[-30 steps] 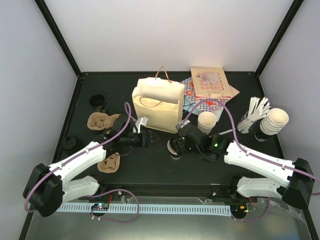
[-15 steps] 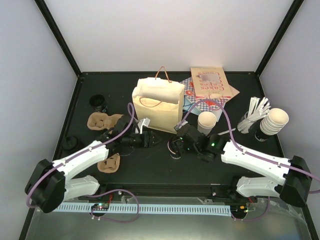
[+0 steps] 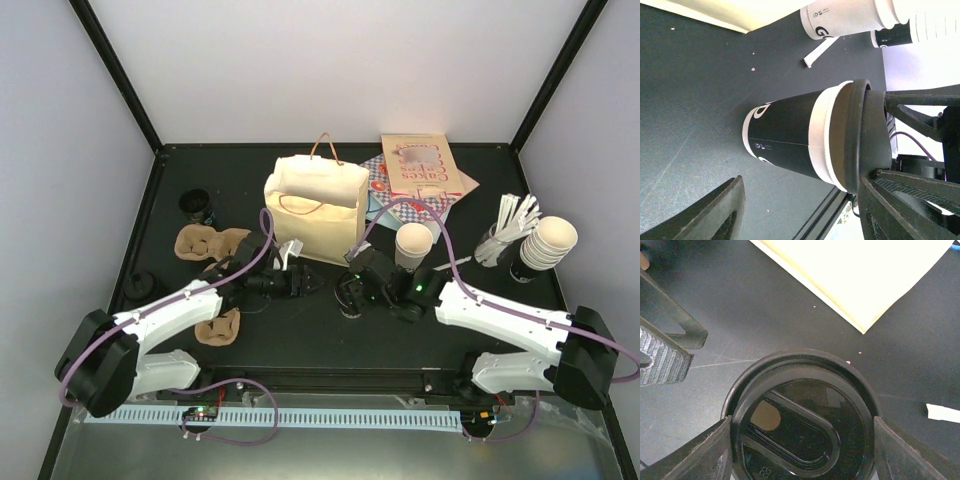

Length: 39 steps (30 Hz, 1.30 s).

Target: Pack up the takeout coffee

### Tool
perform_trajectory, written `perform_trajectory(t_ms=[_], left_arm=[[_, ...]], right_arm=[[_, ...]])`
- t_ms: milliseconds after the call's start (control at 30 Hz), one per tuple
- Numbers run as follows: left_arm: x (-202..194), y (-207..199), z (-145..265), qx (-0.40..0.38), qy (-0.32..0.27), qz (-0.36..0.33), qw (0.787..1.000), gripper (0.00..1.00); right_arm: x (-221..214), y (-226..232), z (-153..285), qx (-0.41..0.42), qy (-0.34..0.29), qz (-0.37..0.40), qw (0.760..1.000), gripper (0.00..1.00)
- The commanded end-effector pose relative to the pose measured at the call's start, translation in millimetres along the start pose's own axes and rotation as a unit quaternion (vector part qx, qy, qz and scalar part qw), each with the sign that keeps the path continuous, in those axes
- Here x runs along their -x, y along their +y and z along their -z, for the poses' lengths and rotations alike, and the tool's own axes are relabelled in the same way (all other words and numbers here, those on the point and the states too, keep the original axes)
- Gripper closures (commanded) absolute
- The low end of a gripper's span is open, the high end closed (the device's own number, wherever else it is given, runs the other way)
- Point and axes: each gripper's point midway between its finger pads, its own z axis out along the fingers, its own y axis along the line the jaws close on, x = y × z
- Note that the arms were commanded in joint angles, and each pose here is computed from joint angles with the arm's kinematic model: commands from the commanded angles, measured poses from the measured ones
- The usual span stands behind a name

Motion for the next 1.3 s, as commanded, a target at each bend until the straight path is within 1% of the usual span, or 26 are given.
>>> perform_trajectory(t_ms=[0, 500, 900, 1100, 1267], left_arm=[[0, -7, -3, -0.019, 0.002, -0.008, 1.000, 0.36], [-2, -4, -9, -0.025, 0.010, -0.002, 1.000, 0.38], [-2, -5, -11, -0.032, 0.012, -0.003, 0.999, 0.39], [-3, -4, -11, -0.031, 0.013, -0.003, 0.999, 0.39], [-1, -5, -12, -0.032, 0.010, -0.004, 0.999, 0.40]], right_arm=[[-8, 3, -9, -0.001, 0.018, 0.010, 1.000, 0.31], [-33, 1, -29, -0.012, 0.073, 0.032, 0.997, 0.33], [-50, 2, -38, -0.028, 0.091, 0.049, 0.994, 0.33], [-70, -2, -40, -0.035, 0.115, 0.049, 0.992, 0.33], [-81, -12, -41, -0.055, 0.130, 0.055, 0.988, 0.33]])
